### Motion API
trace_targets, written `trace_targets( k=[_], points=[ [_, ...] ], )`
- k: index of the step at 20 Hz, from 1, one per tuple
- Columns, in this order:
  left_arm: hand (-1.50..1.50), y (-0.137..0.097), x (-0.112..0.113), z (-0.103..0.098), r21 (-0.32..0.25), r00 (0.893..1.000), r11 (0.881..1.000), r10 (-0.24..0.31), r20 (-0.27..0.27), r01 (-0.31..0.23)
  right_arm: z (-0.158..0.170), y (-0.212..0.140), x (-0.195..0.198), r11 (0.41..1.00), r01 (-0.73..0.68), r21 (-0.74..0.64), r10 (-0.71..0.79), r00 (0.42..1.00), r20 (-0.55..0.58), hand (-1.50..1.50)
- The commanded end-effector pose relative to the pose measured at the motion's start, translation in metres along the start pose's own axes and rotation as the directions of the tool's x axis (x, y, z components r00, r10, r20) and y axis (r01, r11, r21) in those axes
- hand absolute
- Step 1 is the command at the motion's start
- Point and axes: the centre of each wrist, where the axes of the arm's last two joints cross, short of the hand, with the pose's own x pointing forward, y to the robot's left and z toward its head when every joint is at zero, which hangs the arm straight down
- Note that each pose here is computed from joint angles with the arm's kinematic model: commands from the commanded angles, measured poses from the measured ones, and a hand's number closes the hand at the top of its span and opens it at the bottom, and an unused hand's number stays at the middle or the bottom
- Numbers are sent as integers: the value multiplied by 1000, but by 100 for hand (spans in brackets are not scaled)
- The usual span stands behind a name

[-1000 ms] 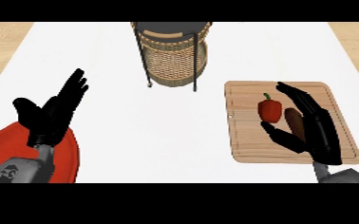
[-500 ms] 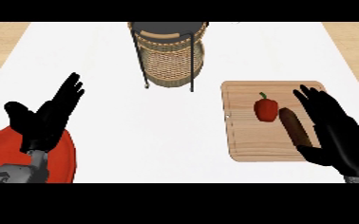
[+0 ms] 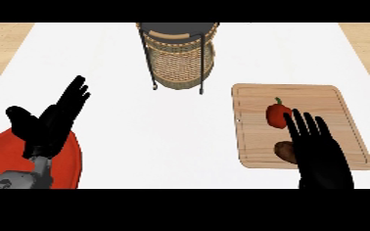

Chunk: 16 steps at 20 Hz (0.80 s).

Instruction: Pick the sweet potato from the cutting board and place it in the tiered basket

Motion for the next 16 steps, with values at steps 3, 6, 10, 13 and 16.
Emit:
trace_targets(
  k=[3,6,10,13,16],
  points=[
    [0,7,18,15,-16,1000,1000,10,15,-9,16,2,53,1000,-25,-2,25,994,-109,-150],
    [0,15,19,10,-8,1000,1000,8,6,-8,-12,-6,58,999,-46,12,48,989,-142,-150],
    [0,-25,-7,4,13,1000,1000,2,18,-2,-20,26,27,998,-55,15,57,976,-210,-150],
    [0,0,-13,5,-10,1000,1000,-1,26,1,-26,23,40,997,-69,31,74,973,-218,-150],
    [0,-5,9,-5,4,1000,1000,1,14,-1,-34,39,7,996,-87,-2,85,978,-191,-150]
  ],
)
